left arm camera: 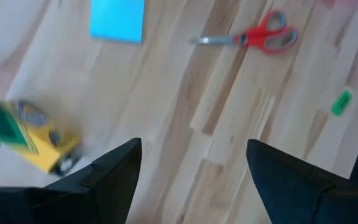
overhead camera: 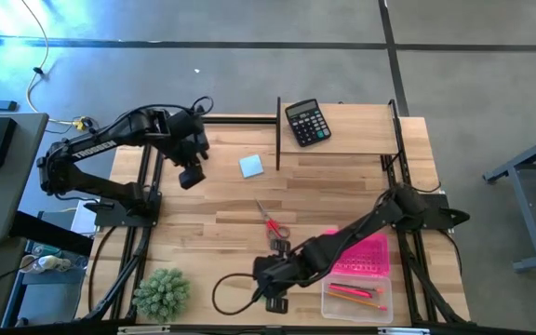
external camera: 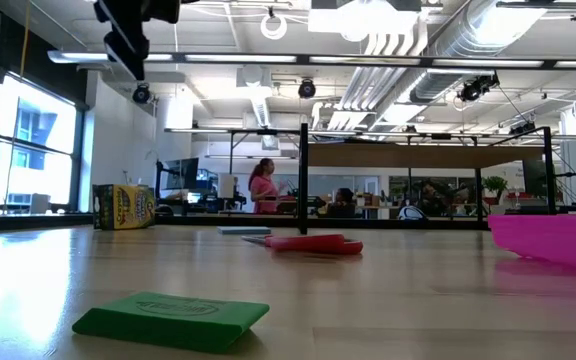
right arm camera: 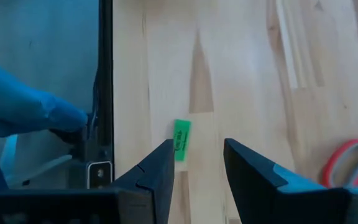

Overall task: Pack school essentials
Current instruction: Put the green eraser into the supply box

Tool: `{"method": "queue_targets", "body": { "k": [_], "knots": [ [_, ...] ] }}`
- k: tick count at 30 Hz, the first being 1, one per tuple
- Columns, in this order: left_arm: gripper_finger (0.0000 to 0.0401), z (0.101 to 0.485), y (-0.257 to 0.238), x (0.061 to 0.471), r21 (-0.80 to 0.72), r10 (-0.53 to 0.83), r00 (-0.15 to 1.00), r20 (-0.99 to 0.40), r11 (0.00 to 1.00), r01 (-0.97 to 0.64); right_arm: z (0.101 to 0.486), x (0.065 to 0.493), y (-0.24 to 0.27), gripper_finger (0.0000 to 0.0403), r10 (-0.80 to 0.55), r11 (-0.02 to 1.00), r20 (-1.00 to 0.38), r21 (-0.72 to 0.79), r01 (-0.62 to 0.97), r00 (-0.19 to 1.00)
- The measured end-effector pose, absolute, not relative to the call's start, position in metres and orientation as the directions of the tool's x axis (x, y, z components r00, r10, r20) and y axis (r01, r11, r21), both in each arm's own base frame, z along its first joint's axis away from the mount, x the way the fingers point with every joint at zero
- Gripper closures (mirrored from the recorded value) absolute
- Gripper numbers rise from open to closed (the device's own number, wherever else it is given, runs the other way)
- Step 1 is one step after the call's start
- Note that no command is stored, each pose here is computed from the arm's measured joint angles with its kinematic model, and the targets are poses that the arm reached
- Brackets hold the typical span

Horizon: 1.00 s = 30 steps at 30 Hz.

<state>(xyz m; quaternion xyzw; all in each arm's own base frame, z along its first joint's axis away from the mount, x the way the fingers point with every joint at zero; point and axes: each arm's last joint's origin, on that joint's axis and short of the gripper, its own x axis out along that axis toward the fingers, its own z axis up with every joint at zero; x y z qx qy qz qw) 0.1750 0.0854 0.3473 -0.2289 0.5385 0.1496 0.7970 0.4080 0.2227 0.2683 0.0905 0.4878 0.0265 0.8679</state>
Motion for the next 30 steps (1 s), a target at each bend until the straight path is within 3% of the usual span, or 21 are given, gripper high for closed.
{"method": "queue_targets", "body": {
  "k": [10,20,25,30],
  "knots": [
    [0.0121,0.345,0.072,0.173,-0.099,0.044,0.273,-0.961,0.869,-0.486,0.232,0.421,0.228,0.0268,0.135,0.965,-0.876,0.223,0.141,0.463],
    [0.0121,0.345,0.061,0.177,-0.112,0.028,0.276,-0.961,0.871,-0.479,0.229,0.425,0.237,0.0176,0.176,0.963,-0.849,0.254,0.094,0.498],
    [0.0121,0.346,0.059,0.178,-0.113,0.028,0.277,-0.960,0.871,-0.478,0.230,0.422,0.243,0.0167,0.096,0.976,-0.827,0.188,0.112,0.554],
    [0.0121,0.346,0.059,0.177,-0.114,0.032,0.274,-0.961,0.860,-0.498,0.209,0.425,0.252,0.0167,0.086,0.980,-0.842,0.168,0.108,0.533]
  ]
}}
